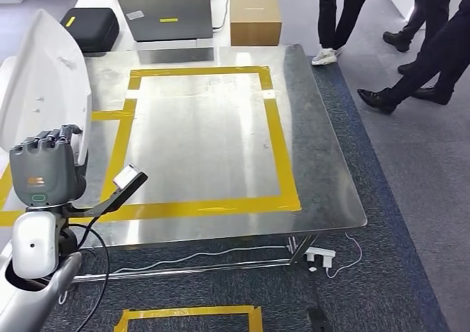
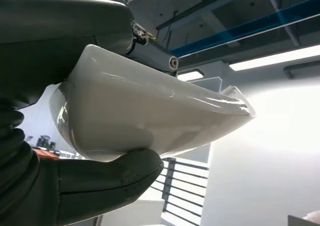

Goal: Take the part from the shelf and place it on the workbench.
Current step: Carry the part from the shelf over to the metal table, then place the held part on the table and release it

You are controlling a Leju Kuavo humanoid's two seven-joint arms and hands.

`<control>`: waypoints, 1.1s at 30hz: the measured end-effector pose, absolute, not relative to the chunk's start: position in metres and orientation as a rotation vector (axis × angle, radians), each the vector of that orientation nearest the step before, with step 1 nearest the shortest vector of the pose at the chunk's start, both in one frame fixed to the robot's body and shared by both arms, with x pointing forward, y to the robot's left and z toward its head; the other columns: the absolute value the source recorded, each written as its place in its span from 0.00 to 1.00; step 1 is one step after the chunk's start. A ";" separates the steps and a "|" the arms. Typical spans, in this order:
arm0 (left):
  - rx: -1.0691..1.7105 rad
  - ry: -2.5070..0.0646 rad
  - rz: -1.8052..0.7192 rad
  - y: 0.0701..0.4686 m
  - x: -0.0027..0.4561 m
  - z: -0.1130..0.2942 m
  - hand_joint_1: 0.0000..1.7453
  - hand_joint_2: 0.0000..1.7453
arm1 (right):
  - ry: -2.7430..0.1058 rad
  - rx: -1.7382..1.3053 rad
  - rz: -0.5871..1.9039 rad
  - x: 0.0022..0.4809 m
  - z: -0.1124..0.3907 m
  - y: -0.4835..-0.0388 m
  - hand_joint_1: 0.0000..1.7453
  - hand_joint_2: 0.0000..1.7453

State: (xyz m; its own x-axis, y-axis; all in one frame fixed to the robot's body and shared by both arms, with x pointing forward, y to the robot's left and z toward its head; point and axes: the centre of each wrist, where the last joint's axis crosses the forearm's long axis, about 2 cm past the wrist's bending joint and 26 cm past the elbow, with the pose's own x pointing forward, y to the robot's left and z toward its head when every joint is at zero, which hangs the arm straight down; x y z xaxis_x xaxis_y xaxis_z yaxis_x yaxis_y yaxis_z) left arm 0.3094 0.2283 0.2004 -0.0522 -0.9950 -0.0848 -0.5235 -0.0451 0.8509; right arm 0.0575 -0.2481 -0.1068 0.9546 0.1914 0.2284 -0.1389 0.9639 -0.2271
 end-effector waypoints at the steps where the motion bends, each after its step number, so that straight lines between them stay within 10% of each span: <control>1: 1.623 -1.632 -1.005 0.228 0.310 0.200 1.00 1.00 | -0.256 -0.209 0.167 0.059 -0.107 -0.248 0.00 1.00; 33: 1.621 -1.520 -1.149 0.240 0.339 0.180 1.00 1.00 | -0.259 -0.143 0.265 0.061 -0.106 -0.243 0.00 1.00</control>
State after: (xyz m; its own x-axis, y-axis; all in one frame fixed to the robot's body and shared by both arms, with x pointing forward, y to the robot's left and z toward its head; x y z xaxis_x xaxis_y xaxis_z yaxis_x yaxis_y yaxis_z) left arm 0.3386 0.2402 0.1804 -0.0455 -0.9838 -0.1736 -0.4348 -0.1370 0.8900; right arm 0.0612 -0.2426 -0.1061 0.9322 0.2764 0.2337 -0.2397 0.9552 -0.1734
